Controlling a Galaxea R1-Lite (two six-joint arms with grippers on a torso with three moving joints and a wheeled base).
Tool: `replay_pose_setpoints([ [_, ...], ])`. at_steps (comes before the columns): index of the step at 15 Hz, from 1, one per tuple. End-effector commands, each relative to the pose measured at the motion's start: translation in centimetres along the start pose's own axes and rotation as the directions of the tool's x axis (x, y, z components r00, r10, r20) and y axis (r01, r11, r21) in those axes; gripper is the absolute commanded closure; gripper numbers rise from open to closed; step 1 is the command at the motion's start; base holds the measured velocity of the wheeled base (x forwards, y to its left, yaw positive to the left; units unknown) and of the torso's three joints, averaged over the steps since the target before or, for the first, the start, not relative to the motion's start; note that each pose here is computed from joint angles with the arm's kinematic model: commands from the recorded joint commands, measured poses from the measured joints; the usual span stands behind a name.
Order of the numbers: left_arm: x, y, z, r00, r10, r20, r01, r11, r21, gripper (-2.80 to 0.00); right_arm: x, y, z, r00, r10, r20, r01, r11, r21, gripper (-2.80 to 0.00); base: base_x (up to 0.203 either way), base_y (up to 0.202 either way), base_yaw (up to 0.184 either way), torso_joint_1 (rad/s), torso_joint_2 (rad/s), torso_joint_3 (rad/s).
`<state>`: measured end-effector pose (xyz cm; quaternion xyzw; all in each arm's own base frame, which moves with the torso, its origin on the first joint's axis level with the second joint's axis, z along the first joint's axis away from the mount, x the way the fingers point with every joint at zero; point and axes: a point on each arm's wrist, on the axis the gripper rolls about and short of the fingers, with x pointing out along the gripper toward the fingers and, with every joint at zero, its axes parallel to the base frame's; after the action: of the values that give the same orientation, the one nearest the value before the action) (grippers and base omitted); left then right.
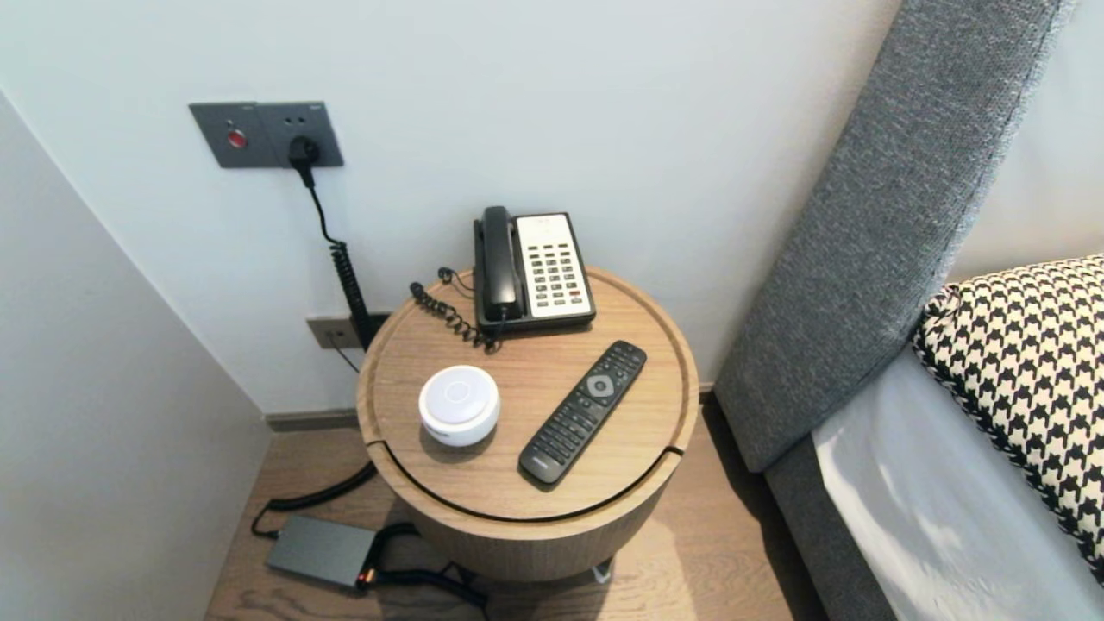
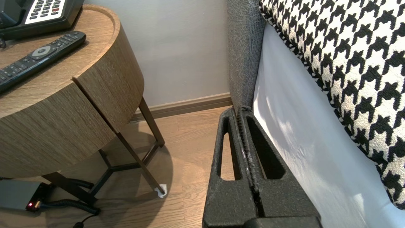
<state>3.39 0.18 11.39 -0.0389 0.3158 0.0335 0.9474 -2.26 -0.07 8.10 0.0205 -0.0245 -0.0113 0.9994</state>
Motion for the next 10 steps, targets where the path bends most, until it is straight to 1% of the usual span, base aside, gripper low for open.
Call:
replay_pose_setpoints([
  [1, -1.1, 0.2, -3.0, 0.991, -0.011, 0.135, 0.009, 1.0, 0.013, 0.0, 0.2, 0.0, -0.7, 1.0, 0.0, -0.027, 0.0, 1.0, 0.0, 0.0, 0.0, 0.0, 0.0, 0.0, 0.0, 0.0],
  [3, -0.9, 0.2, -3.8, 0.99, -0.013, 0.137, 0.011, 1.0, 0.021, 0.0, 0.2, 0.0, -0.7, 1.0, -0.001, -0.026, 0.001, 1.0, 0.0, 0.0, 0.0, 0.0, 0.0, 0.0, 0.0, 0.0],
  [5, -1.1, 0.2, -4.0, 0.986, -0.012, 0.169, 0.007, 1.0, 0.026, 0.0, 0.2, 0.0, -0.7, 1.0, 0.0, -0.027, 0.001, 1.0, 0.0, 0.0, 0.0, 0.0, 0.0, 0.0, 0.0, 0.0],
  [6, -1.2, 0.2, -4.2, 0.98, -0.013, 0.197, 0.004, 0.999, 0.046, 0.0, 0.2, 0.0, -0.7, 1.0, 0.0, -0.027, 0.0, 1.0, -0.001, 0.0, 0.0, 0.0, 0.0, 0.0, 0.0, 0.0],
  [8, -1.5, 0.3, -4.9, 0.967, -0.014, 0.255, -0.016, 0.993, 0.115, 0.0, 0.2, 0.0, -0.7, 1.0, 0.0, -0.027, 0.001, 1.0, 0.0, 0.0, 0.0, 0.0, 0.0, 0.0, 0.0, 0.0],
  [9, -1.4, 0.3, -5.2, 0.966, -0.016, 0.257, -0.027, 0.986, 0.162, 0.0, 0.2, 0.0, -0.7, 1.0, -0.002, -0.027, 0.002, 1.0, 0.0, 0.0, 0.0, 0.0, 0.0, 0.0, 0.0, 0.0],
  [10, -1.4, 0.3, -5.2, 0.966, -0.02, 0.258, -0.023, 0.986, 0.162, 0.0, 0.2, 0.0, -0.7, 1.0, -0.001, -0.027, 0.001, 1.0, -0.001, 0.0, 0.0, 0.0, 0.0, 0.0, 0.0, 0.0],
])
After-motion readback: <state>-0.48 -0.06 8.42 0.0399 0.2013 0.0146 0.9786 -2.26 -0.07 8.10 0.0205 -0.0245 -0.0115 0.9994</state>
